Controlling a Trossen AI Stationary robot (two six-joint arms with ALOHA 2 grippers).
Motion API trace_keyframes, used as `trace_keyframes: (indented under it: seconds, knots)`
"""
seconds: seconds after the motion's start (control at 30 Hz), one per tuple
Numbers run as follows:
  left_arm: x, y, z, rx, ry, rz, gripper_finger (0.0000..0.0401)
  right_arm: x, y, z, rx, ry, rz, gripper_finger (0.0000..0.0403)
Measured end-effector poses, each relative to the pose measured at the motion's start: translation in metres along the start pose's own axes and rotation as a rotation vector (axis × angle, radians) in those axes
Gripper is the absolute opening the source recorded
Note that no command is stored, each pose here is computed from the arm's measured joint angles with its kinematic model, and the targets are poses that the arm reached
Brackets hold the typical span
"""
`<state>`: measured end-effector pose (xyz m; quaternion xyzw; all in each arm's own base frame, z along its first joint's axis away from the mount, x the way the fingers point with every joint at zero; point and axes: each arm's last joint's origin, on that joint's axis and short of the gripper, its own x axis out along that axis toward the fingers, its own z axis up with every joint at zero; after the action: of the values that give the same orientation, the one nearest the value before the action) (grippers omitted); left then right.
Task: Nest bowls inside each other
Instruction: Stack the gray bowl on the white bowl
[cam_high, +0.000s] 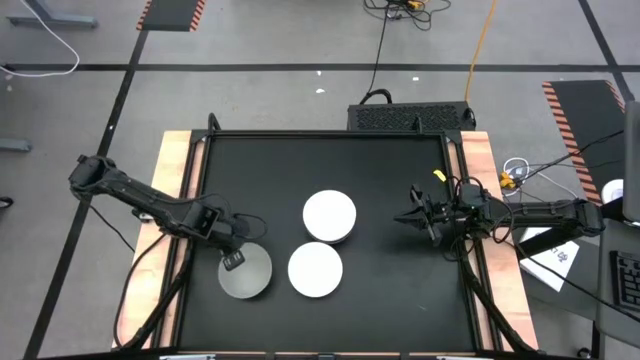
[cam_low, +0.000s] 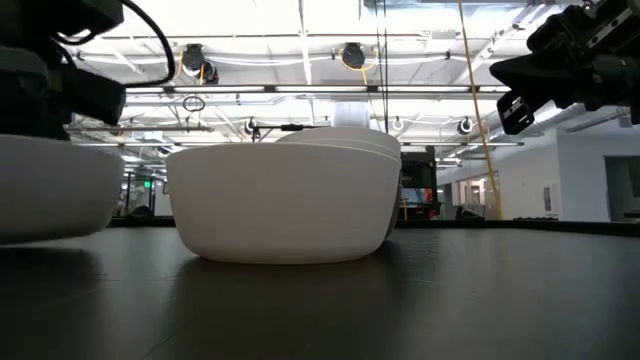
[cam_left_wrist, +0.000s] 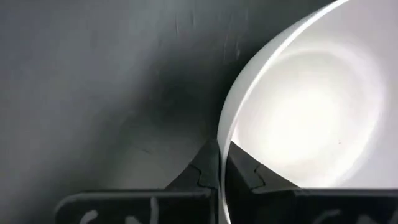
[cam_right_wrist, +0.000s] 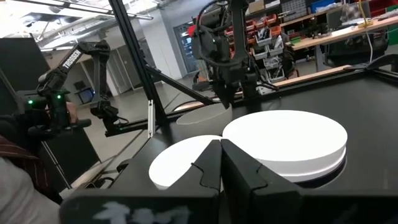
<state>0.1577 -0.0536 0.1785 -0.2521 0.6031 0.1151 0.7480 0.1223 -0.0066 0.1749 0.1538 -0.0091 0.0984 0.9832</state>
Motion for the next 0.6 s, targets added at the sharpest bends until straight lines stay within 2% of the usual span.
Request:
trace_keyframes:
  seconds: [0.3, 0.6]
  knots:
    - [-0.035, 0.004, 0.001, 0.062, -0.324, -0.092, 0.0004, 0.0, 0.0, 0.0, 0.007, 0.0, 0.0, 0.0]
    - [-0.065, 0.001, 0.003, 0.196, -0.643, -0.174, 0.0004, 0.0, 0.0, 0.0, 0.007, -0.001, 0.0, 0.0]
